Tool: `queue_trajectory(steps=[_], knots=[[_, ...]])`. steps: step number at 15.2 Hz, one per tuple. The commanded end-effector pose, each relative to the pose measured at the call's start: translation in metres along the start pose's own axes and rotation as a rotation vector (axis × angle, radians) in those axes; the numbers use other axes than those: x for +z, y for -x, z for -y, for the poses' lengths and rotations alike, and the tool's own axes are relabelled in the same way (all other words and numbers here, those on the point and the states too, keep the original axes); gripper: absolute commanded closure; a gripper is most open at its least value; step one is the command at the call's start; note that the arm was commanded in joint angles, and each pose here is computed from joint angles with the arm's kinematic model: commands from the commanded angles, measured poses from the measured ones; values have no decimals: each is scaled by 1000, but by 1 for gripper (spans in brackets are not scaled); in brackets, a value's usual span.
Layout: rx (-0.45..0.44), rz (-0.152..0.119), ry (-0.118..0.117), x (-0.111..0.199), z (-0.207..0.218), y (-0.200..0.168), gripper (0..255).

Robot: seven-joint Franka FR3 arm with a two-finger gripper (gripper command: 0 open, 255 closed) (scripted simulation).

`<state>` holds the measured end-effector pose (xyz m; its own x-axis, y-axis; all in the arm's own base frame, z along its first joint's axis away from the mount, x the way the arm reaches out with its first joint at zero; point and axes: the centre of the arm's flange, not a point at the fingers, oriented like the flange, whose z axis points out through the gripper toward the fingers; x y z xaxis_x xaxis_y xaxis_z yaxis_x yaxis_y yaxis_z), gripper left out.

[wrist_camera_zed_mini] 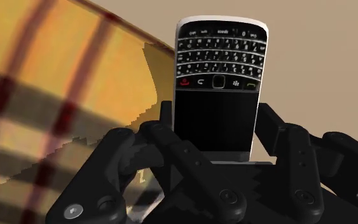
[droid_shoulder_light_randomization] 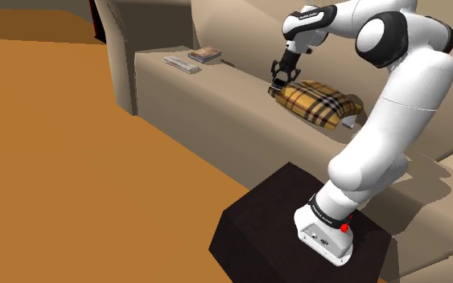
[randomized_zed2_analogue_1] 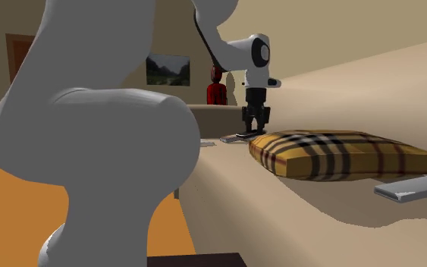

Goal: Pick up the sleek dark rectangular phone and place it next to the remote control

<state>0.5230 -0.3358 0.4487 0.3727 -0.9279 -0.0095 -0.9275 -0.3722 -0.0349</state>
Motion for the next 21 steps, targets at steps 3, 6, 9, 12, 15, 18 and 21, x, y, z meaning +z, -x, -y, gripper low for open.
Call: queue_trajectory(steps=[3, 6, 9, 12, 15, 18, 21], knots=[[1, 2, 2, -1, -53, -8, 255], [1, 2, 2, -2, -93, -13, 255], [1, 2, 2, -4, -132, -19, 255], [1, 2, 2, -5, -171, -24, 255], [122, 60, -282, -18, -148, -18, 0], [242, -38, -206, -40, -135, 16, 0], [319, -100, -157, -47, -124, 37, 0]])
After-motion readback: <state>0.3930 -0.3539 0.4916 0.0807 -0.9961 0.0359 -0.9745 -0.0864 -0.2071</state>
